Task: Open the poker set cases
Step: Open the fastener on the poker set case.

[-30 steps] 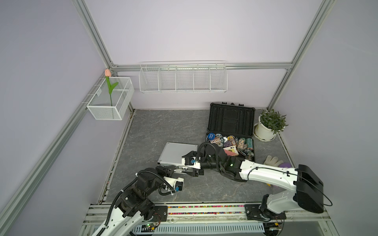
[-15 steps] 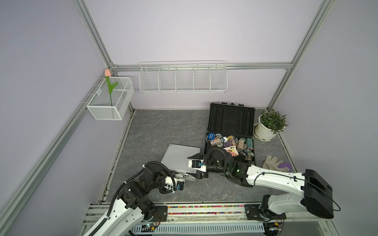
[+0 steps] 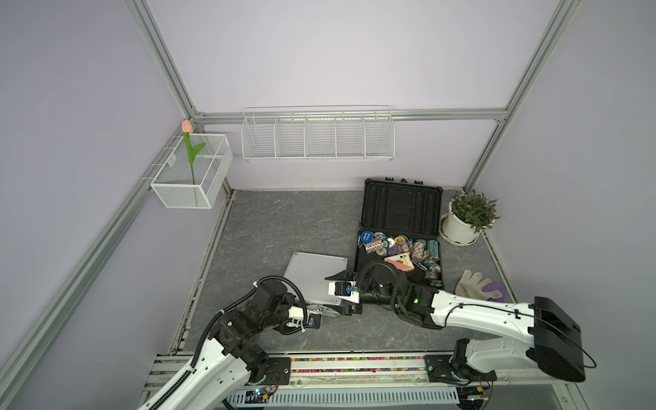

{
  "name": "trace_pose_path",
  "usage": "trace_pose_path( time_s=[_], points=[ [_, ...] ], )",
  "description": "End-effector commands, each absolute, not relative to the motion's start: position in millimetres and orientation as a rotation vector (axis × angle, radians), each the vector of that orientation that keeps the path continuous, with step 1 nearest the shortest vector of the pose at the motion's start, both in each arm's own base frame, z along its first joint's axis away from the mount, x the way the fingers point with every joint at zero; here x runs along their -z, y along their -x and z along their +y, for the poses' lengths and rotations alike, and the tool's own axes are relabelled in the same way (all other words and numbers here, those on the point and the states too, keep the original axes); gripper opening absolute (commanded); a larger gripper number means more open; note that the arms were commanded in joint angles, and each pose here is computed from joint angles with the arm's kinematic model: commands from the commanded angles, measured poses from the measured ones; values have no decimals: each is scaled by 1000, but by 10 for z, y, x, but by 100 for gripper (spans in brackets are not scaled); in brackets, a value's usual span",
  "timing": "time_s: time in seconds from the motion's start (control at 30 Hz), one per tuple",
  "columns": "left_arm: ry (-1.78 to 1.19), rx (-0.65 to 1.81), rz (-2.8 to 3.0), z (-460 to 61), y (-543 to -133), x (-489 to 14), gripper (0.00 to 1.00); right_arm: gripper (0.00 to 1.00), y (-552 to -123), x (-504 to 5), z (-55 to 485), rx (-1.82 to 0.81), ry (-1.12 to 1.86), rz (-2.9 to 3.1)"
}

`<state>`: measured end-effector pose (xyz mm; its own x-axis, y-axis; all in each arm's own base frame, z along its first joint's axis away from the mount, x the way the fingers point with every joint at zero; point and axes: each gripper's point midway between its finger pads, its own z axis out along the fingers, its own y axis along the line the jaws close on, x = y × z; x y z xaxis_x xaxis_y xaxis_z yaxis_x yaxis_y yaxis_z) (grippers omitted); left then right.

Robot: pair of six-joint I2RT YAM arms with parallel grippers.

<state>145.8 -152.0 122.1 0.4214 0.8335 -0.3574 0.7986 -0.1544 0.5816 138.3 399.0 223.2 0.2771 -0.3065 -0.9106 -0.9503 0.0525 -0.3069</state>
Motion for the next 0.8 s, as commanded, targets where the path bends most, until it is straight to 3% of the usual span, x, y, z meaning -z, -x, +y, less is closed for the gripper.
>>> trace_pose_path(
  time_s=[0.0, 0.23, 0.47, 0.77],
  points=[
    [-1885, -11, 1335, -1643, -1465, -1481, 0, 71, -1320, -2253, 4030, -786, 1477, 1217],
    [-1848, -26, 1314, -1652, -1489, -1606, 0, 71, -1234, -2199, 4081, -819, 1512, 1208],
    [-1748, 147, 1295, -1848, -1406, -2199, 0, 70, -1138, -2327, 4071, -877, 1494, 1147],
    [-1608, -199, 1061, -1786, -1765, -2548, 0, 75, -1164, -2293, 4139, -879, 1500, 1153]
  ],
)
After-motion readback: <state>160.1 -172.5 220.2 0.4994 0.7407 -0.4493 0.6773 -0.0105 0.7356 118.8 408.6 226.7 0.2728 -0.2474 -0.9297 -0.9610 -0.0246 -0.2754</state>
